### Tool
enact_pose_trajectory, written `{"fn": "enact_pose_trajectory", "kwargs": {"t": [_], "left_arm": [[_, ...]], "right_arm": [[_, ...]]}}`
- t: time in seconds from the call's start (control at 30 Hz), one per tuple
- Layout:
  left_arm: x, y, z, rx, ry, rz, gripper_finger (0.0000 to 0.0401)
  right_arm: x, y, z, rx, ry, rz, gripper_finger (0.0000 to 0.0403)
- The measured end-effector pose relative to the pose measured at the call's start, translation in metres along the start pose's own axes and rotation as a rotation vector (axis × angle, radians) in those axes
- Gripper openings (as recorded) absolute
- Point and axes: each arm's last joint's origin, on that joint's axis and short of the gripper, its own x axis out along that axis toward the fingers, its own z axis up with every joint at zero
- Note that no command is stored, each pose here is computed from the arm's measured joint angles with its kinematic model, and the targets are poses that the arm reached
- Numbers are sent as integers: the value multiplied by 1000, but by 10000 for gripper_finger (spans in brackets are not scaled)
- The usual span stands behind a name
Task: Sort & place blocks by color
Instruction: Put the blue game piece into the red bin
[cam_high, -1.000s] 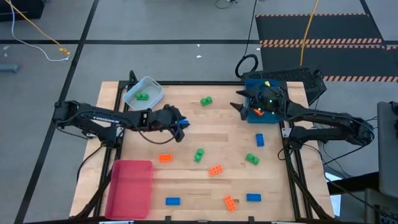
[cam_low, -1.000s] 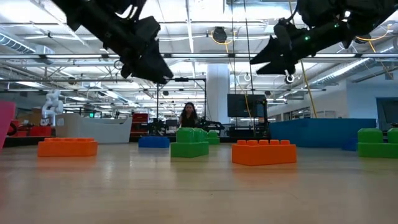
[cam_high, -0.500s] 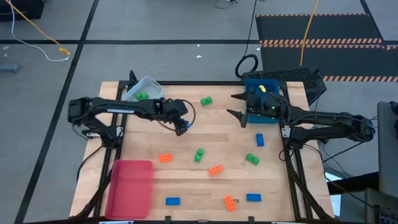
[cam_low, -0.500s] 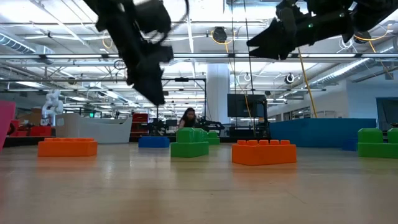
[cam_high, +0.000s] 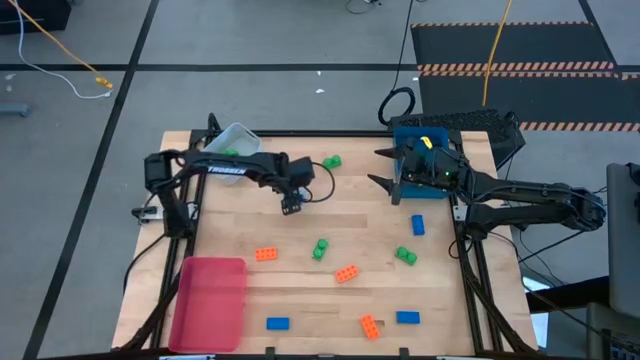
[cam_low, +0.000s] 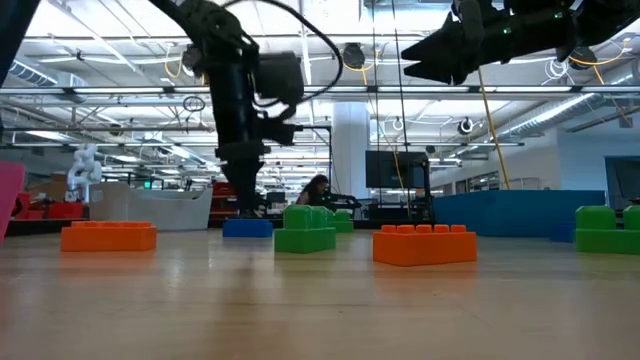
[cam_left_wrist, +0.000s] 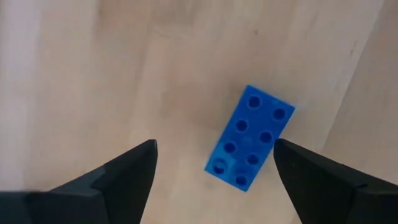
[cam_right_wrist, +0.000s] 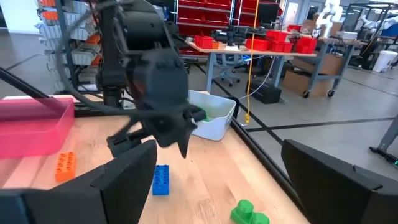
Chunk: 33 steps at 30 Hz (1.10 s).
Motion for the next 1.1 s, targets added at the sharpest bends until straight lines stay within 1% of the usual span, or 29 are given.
{"fn": "enact_pose_trajectory", "kwargs": {"t": [0.17,0.33,0.4,0.47,0.57,0.93,1.03,1.1], "left_arm": [[17,9,-3,7,57,-94,326],[26,12,-3,15,71,-131,326],[28,12,0,22,49,-137,326],[33,10,-1,32,71,-143,325],[36,8,-1,38,72,-142,316],[37,7,4,20,28,-134,233],[37,5,5,-4,14,-132,200],[37,5,5,-29,18,-133,167]], "right_arm": [[0,0,-1,1,10,1,338],[0,0,-2,-2,17,2,338],[0,0,-2,-5,16,2,338],[0,0,-2,-8,16,2,338],[0,0,-2,-8,17,0,338],[0,0,-2,-8,16,-1,338],[0,0,-2,-8,16,-1,338],[0,0,-2,-8,16,-2,338]]}}
